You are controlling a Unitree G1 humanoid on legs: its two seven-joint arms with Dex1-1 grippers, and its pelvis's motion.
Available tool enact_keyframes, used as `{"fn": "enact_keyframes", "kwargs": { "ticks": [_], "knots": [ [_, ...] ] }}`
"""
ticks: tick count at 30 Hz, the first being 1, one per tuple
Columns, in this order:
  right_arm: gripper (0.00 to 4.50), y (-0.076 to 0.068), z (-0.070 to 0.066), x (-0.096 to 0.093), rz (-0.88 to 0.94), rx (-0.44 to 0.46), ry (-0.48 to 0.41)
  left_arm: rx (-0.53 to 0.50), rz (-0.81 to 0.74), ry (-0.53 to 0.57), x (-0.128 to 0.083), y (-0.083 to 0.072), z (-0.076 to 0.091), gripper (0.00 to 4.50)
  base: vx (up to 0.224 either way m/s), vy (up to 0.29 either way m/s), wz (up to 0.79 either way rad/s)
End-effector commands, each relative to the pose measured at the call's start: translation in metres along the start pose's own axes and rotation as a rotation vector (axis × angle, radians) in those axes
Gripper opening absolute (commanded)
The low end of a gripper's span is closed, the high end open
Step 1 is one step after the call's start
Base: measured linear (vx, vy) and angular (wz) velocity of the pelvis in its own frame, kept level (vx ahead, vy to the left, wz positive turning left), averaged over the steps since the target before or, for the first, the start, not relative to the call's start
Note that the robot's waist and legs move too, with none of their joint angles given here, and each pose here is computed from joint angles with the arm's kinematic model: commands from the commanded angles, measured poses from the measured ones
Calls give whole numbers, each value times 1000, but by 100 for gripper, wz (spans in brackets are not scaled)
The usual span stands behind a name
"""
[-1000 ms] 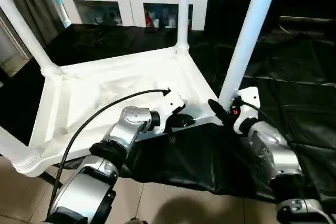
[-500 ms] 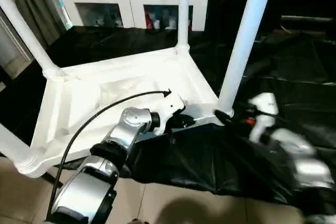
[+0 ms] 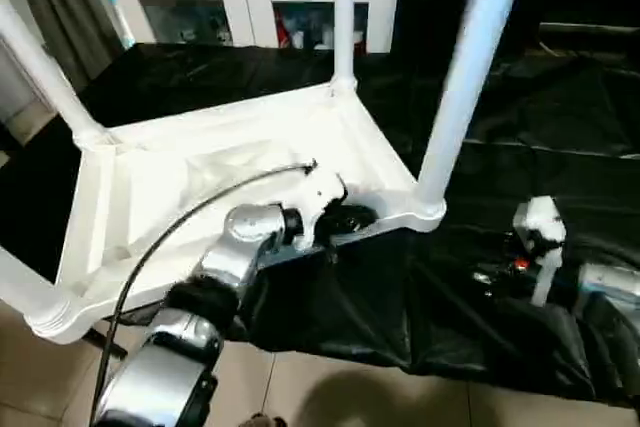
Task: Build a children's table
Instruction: Rotate leg to tighten, then rotate table base
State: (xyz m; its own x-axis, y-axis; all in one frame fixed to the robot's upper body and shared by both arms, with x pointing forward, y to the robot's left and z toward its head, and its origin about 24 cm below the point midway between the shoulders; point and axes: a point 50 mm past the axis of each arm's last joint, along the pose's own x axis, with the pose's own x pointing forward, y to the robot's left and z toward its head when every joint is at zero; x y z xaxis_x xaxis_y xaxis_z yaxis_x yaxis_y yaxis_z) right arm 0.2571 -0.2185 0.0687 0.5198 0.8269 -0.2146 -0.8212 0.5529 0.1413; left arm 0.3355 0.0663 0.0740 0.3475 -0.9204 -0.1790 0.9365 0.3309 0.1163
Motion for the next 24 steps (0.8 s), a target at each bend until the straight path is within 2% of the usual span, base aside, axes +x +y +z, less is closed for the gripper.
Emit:
{"fn": "enact_keyframes", "kwargs": {
  "ticks": [1, 4, 5, 8, 12, 14, 15, 16, 19, 24],
  "knots": [
    [362, 6, 4, 9, 31, -11, -19, -4, -10, 15, -12, 1, 0, 89, 0, 0, 0],
    [362, 10, 4, 23, 24, -18, -56, -30, -37, 108, -39, -3, -9, 100, 0, 0, 0],
    [362, 10, 4, 23, 24, -18, -56, -31, -38, 109, -40, -3, -9, 100, 0, 0, 0],
    [362, 14, 5, 34, 14, -17, -89, -86, -62, 158, -68, -10, -13, 136, 0, 0, 0],
    [362, 20, 4, 51, 5, 3, -130, -150, -118, 234, -107, -29, -12, 174, 0, 0, 0],
    [362, 21, 4, 55, -4, 11, -141, -170, -119, 253, -116, -34, -10, 174, 0, 0, 0],
    [362, 22, 4, 62, -19, 24, -155, -176, -86, 275, -126, -36, -10, 193, 0, 0, 0],
    [362, 22, 4, 72, -60, 40, -177, -183, -13, 314, -141, -37, -12, 193, 0, 0, 0],
    [362, 22, 4, 84, -118, 55, -206, -194, 61, 354, -155, -39, -14, 225, 0, 0, 0],
    [362, 5, 1, 110, -421, 177, -252, -241, 203, 445, -182, -50, -21, 267, 0, 0, 0]
  ]
}}
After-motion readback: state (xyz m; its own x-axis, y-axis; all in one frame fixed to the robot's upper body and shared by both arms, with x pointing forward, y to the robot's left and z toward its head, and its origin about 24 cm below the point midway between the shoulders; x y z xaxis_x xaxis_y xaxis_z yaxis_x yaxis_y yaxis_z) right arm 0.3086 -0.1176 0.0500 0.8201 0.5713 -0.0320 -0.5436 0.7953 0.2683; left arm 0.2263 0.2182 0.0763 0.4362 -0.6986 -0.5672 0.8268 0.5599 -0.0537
